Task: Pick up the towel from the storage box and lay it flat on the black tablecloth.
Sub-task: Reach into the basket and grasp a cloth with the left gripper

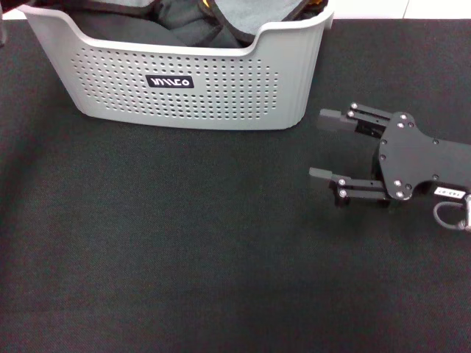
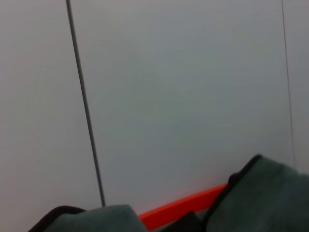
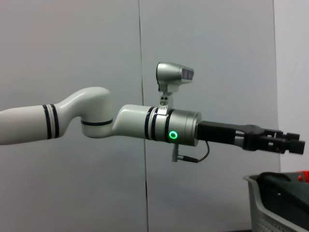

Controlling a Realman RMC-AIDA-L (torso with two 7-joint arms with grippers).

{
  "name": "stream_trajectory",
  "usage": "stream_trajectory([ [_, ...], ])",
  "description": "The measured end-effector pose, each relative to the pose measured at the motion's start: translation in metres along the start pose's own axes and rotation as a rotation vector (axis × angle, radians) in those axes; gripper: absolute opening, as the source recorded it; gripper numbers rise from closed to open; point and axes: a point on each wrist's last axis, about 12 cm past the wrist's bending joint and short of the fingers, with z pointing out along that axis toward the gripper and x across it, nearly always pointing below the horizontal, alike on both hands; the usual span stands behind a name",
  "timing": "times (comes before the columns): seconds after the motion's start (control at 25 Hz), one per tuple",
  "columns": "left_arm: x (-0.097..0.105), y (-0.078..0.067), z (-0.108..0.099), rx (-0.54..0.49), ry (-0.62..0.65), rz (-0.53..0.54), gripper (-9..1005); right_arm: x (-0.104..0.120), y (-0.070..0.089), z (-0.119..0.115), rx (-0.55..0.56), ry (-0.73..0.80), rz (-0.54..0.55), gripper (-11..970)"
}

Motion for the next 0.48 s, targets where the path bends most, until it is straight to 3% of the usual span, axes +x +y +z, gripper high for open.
stream_trajectory([
  [0.28, 0.004, -0.002, 0.009, -0.004, 0.092, 0.125, 699, -0.001, -0.002, 0.002, 0.003, 0.001, -0.008, 796],
  [0.48, 0.012, -0.007, 0.022, 0.016, 0.138, 0.150, 688, -0.001, -0.003, 0.002, 0.007, 0.000, -0.013, 795],
])
